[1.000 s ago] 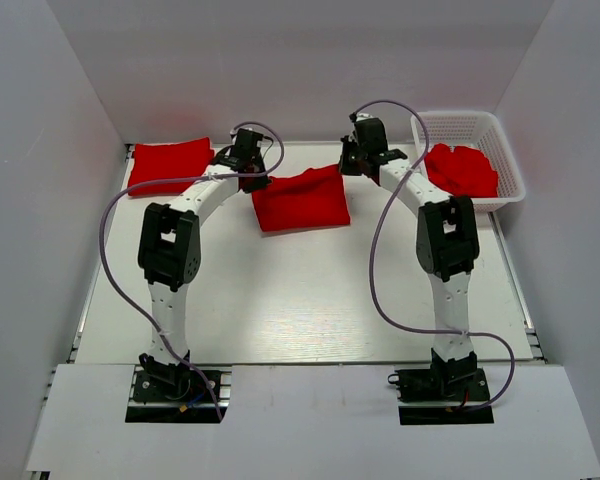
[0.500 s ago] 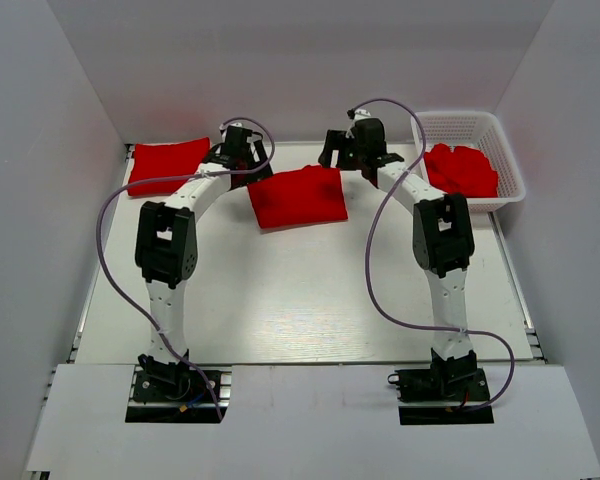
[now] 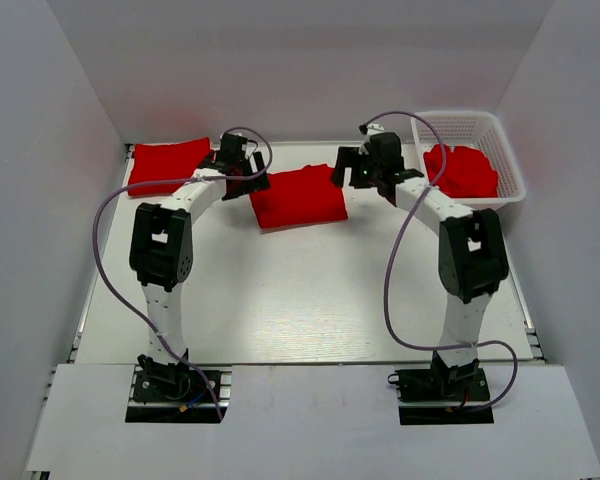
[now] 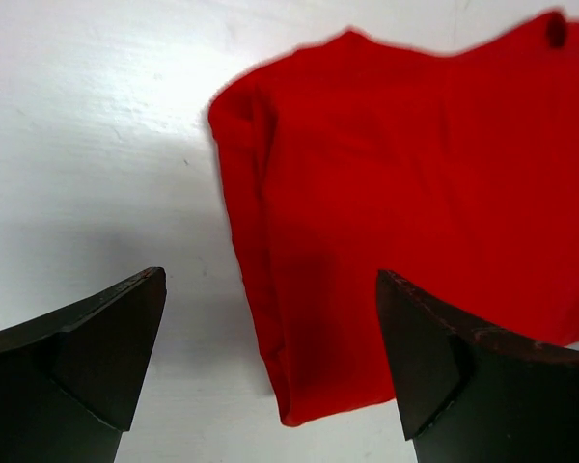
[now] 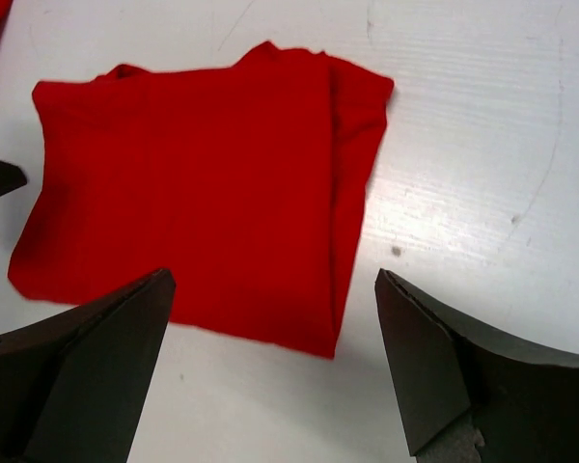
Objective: Fold and stack the t-shirts
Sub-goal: Put the neatly folded tshirt into the corner of the board with the left arm
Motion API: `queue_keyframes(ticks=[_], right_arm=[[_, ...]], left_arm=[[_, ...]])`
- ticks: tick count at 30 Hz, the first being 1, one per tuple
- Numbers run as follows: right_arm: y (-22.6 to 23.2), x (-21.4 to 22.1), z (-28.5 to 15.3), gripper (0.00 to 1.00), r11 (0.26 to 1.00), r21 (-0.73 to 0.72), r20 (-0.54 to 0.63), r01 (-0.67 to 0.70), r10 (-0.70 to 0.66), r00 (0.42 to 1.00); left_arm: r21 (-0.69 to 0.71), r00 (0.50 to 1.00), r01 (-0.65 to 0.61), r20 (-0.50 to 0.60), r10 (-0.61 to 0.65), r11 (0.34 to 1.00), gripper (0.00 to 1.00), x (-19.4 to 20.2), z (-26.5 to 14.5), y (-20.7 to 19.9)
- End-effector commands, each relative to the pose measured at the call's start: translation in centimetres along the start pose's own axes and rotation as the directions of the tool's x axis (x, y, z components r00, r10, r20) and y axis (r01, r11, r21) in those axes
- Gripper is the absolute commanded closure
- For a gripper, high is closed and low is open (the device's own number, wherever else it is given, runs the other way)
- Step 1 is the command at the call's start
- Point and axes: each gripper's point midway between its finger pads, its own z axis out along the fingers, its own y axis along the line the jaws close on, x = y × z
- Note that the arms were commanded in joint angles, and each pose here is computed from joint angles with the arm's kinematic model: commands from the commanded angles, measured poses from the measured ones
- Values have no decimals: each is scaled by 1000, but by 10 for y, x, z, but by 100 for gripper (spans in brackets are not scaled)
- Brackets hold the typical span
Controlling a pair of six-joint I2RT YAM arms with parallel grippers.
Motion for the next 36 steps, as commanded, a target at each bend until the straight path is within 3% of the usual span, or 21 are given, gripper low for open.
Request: queue_keyframes(ticks=[1,6,10,15,18,19,20,22,26,27,28,31,36], right_arm=[[9,-21,-29,10,1000,-16,90,20,-18,996],[2,-7,-47,10,1000,16,73,16,-17,997],[-1,5,-56,10,999,33,54,12,-13,998],[-5,14,-71,10,999,49,48,7,-9,999],[-4,17,-80,10,999,54,55,8,-11,998],[-3,14,-84,10,999,53,68,11,-15,998],[-5,14,-85,10,998,62,73,16,-21,997],[-9,13,-92,10,996,82,86,19,-26,996],[-21,14,-99,10,988,149,94,34,-49,994],[-24,16,-101,10,986,164,94,34,-50,994],[-28,17,-104,10,981,192,92,31,-49,995],[-34,19,-112,10,974,224,108,29,-55,993],[-43,32,-123,10,967,254,116,12,-43,992]], left_arm=[[100,1000,-13,6,12,995,0,-2,-15,-17],[82,997,19,-80,-12,996,10,34,9,-6],[49,994,19,-105,-14,999,24,54,27,0],[11,987,28,-156,-26,1000,29,77,53,10],[57,986,36,-167,-26,998,36,85,66,3],[81,986,25,-164,-11,996,40,85,69,0],[99,987,27,-160,-11,995,51,83,69,-4],[137,985,5,-170,18,991,58,91,71,-11],[271,991,-76,-89,104,959,74,78,71,-31],[307,987,-100,-93,134,947,94,81,69,-35],[325,982,-165,-30,184,931,100,63,64,-41],[346,955,-296,85,285,890,100,28,44,-53],[333,909,-410,223,352,849,100,-26,3,-60]])
